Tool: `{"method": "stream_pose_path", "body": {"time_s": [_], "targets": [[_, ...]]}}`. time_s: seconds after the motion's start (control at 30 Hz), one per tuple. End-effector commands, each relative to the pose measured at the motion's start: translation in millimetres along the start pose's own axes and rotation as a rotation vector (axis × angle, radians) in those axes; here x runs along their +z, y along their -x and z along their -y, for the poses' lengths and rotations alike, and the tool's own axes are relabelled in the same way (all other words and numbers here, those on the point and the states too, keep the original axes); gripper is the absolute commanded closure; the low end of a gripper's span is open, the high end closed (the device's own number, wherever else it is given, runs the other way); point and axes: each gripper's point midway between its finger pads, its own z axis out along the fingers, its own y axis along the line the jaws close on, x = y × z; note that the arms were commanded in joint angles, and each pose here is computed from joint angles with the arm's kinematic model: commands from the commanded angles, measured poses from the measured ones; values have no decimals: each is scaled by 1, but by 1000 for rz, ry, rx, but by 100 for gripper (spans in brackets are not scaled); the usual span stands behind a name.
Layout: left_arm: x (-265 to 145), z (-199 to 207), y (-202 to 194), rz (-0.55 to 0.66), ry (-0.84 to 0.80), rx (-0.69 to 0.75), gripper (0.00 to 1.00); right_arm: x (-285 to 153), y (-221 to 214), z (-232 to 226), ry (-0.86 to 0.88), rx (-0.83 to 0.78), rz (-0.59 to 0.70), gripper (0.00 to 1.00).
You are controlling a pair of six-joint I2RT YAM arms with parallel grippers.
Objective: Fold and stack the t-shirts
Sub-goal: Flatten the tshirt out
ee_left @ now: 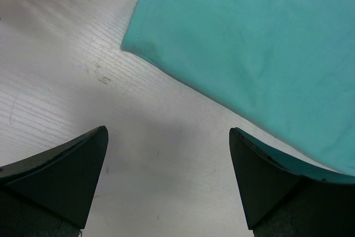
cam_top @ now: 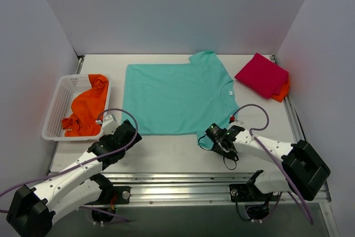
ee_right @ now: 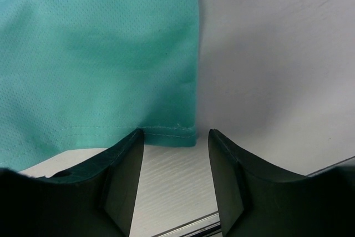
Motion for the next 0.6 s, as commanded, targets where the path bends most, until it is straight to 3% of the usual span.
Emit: {"method": "stream_pose_path", "body": {"time_s": [0.0, 0.13, 0.33, 0.43, 0.57], "targets": [[1, 7, 5, 9, -34, -12, 0, 4, -8, 7, -40, -22, -33, 54], [1, 5, 5, 8, -29, -15, 0, 6, -2, 10, -61, -37, -25, 58], [2, 5, 5, 5, -28, -17, 0, 9, 7, 16, -63, -28, -20, 83], [2, 4, 5, 6, -21, -20, 0, 10, 9, 17, -59, -30, -21, 100], [2, 3, 6, 6, -5, -19, 0, 7, 16, 15, -43, -25, -4, 100]]}}
